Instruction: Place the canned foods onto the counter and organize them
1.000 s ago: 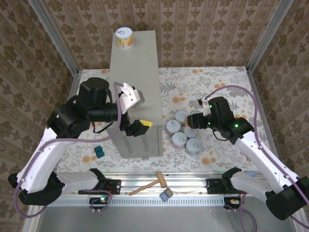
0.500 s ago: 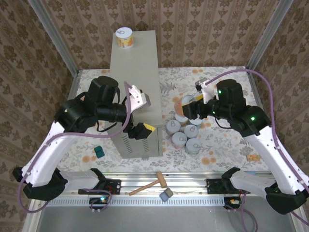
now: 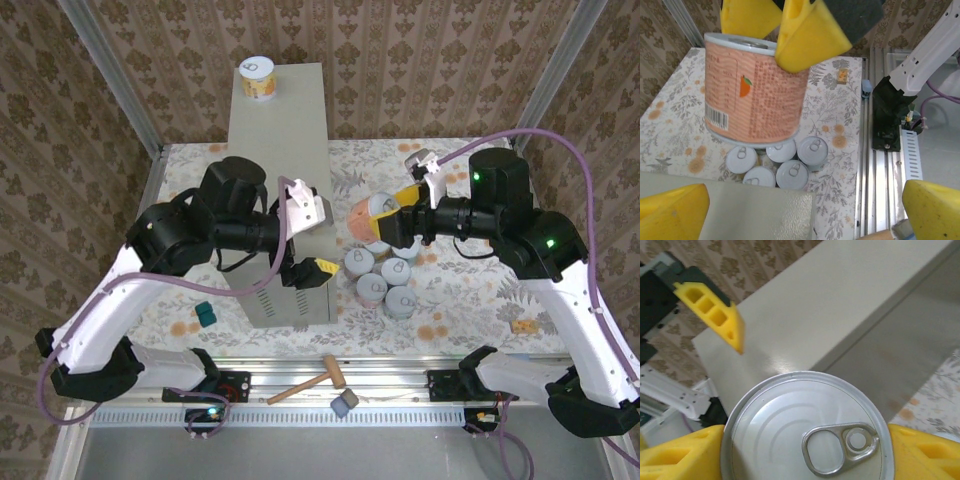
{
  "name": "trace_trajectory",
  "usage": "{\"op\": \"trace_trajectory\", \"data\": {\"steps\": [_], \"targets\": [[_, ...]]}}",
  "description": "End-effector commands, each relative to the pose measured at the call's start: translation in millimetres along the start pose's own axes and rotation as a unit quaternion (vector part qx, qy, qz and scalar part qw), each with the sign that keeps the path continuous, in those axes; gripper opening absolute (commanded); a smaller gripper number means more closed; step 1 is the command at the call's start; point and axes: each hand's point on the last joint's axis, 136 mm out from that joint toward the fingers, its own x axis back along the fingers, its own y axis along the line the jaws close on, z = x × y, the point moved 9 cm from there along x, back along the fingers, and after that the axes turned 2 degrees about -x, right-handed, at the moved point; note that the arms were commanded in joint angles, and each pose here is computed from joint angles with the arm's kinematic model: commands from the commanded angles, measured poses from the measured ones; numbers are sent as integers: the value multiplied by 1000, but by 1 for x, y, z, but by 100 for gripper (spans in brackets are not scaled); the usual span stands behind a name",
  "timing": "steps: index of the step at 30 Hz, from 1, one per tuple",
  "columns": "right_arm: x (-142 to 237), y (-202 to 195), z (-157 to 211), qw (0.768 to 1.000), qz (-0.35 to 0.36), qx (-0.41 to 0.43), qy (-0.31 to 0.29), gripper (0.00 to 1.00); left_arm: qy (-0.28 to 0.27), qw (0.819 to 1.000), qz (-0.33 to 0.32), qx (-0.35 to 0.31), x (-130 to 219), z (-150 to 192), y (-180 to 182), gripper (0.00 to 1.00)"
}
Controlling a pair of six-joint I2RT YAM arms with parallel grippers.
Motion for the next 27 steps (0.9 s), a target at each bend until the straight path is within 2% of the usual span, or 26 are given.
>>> {"op": "trace_trajectory", "data": {"steps": [1, 7, 15, 20, 24, 27], "targets": [[12, 22, -17, 996, -79, 17, -33, 73, -12, 999, -15, -37, -1, -12, 1, 100], [15, 31, -23, 992, -119, 25, -43, 73, -6, 998, -28, -53, -10, -17, 2, 100], [15, 35, -27, 990, -130, 26, -54, 73, -8, 997, -43, -67, -26, -23, 7, 98], [16, 35, -28, 990, -128, 22, -61, 74, -8, 997, -37, -68, -32, -22, 7, 88], [15, 34, -29, 989, -129, 19, -63, 74, -14, 996, -43, -70, -32, -23, 8, 73], [13, 32, -28, 990, -120, 16, -66, 75, -20, 996, -52, -70, -30, -23, 9, 67]]}}
